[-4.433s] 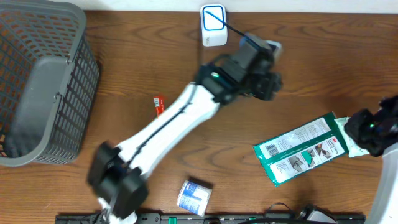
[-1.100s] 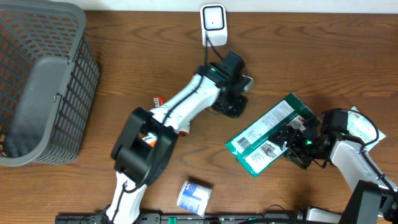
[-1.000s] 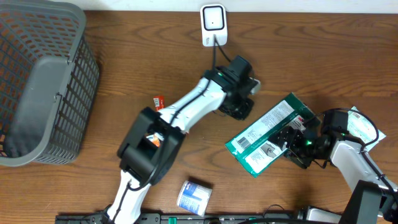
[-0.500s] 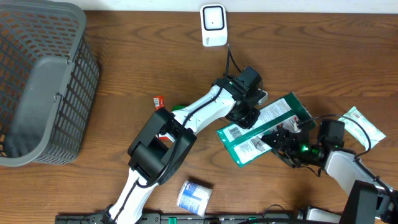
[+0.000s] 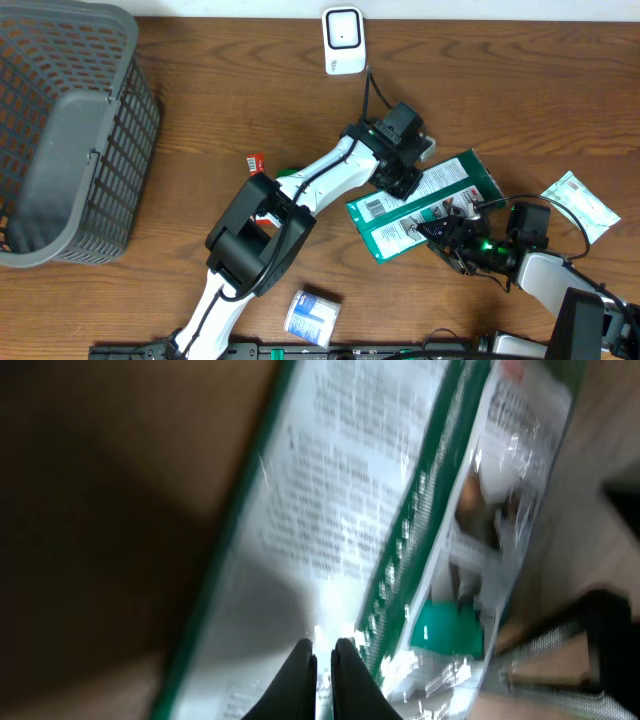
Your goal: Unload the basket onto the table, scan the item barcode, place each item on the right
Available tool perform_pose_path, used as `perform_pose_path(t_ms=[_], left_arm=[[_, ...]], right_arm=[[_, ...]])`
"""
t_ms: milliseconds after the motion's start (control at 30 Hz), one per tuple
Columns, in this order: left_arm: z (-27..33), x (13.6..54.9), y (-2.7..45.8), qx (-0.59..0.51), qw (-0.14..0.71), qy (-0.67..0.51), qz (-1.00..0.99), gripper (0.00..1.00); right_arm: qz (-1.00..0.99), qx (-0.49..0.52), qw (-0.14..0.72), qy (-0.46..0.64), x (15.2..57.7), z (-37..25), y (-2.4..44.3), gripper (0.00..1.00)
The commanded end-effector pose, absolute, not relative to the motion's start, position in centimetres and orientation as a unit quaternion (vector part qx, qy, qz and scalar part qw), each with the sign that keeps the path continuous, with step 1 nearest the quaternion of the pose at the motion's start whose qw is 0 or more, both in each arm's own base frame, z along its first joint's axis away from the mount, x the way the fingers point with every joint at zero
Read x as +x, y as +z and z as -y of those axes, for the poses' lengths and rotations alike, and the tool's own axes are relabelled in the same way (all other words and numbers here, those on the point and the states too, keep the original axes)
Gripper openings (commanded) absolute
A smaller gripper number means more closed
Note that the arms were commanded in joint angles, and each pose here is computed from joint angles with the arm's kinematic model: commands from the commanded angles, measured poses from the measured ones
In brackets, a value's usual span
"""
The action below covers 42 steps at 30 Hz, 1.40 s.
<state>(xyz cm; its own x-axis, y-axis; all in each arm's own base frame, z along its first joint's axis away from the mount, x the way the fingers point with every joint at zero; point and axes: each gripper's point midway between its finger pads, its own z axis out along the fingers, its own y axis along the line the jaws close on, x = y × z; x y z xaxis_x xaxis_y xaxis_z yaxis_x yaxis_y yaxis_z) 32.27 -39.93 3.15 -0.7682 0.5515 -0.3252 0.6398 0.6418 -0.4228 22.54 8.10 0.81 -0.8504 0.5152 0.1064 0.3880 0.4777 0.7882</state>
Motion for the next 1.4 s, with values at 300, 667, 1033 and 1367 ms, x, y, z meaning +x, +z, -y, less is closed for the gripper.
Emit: perform_pose_path(t_ms=[300, 667, 1033, 1367], left_arm=[[38.9, 35.8, -0.7, 0.329, 0.138, -0.190, -0.914, 0.08], [37.5, 33.6, -2.9, 0.323, 0.078, -0.172, -0.927, 0.08], [37.9, 31.5, -3.6, 0.334, 0.057, -0.165, -0.926, 0.08], [38.5, 30.7, -3.6, 0.344, 0.056, -0.165, -0.923, 0.08]], right_arm=[[-0.891, 0.355, -0.003, 0.284, 17.4, -5.4, -5.3, 0.67], [-0.891, 0.385, 0.021, 0.239, 18.2, -3.6, -6.0, 0.68], [-0.890, 0.393, 0.072, 0.218, 20.2, -2.1, -6.0, 0.61], [-0.893, 0.390, 0.094, 0.203, 20.9, -1.5, -6.2, 0.52]])
